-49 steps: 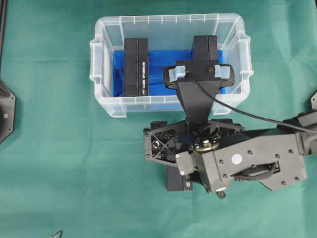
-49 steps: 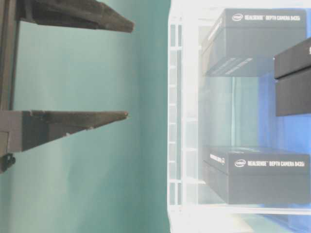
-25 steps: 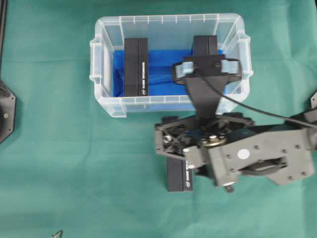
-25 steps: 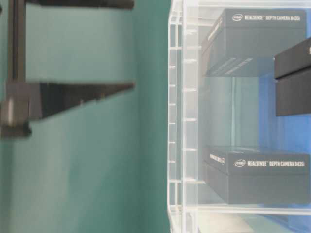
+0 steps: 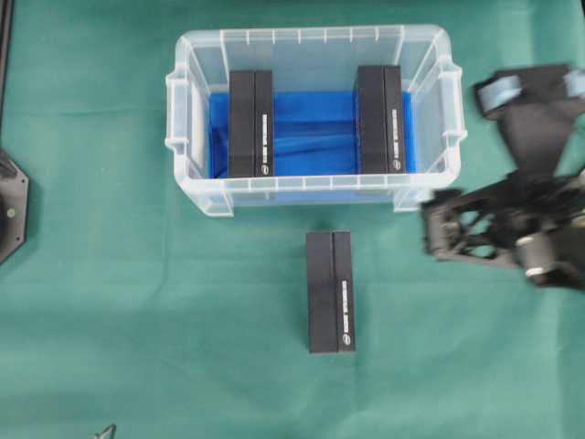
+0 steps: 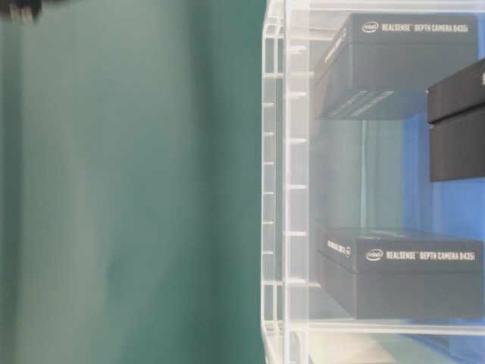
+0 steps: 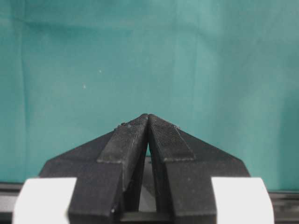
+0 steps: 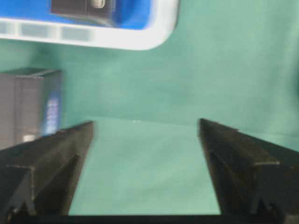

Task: Take the box out of the case with the right arm.
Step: 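Open the right gripper, release the box, and withdraw right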

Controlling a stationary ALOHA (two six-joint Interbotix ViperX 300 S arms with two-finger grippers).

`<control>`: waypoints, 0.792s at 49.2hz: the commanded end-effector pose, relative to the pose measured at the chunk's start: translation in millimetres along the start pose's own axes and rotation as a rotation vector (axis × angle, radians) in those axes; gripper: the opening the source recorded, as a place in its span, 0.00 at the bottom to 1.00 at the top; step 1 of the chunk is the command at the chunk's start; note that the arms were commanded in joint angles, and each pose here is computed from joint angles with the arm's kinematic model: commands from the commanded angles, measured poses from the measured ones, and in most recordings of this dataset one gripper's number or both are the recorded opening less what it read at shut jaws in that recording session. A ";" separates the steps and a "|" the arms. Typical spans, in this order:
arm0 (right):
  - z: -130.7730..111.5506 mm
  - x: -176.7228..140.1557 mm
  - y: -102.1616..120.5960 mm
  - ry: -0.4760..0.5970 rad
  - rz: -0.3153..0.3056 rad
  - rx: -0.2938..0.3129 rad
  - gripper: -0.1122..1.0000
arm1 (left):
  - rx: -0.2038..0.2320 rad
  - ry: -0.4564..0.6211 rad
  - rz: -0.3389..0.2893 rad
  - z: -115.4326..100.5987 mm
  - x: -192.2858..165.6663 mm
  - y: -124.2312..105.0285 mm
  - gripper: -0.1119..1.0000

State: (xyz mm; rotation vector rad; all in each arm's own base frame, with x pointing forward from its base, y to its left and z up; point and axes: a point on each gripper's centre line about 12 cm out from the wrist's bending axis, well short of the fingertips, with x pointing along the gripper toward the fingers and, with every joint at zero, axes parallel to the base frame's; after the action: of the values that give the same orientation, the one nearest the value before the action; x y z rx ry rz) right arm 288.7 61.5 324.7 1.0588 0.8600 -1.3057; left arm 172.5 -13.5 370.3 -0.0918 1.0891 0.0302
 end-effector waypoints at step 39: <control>53.0 8.1 -64.9 -0.006 0.029 0.041 0.93 | 0.003 -0.012 -0.001 4.1 -2.5 -0.8 0.12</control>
State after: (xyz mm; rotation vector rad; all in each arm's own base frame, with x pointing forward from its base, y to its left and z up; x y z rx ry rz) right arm 222.1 23.5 321.5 1.0751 0.8384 -1.3158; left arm 174.1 -13.6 369.7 -0.0914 1.0937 0.0306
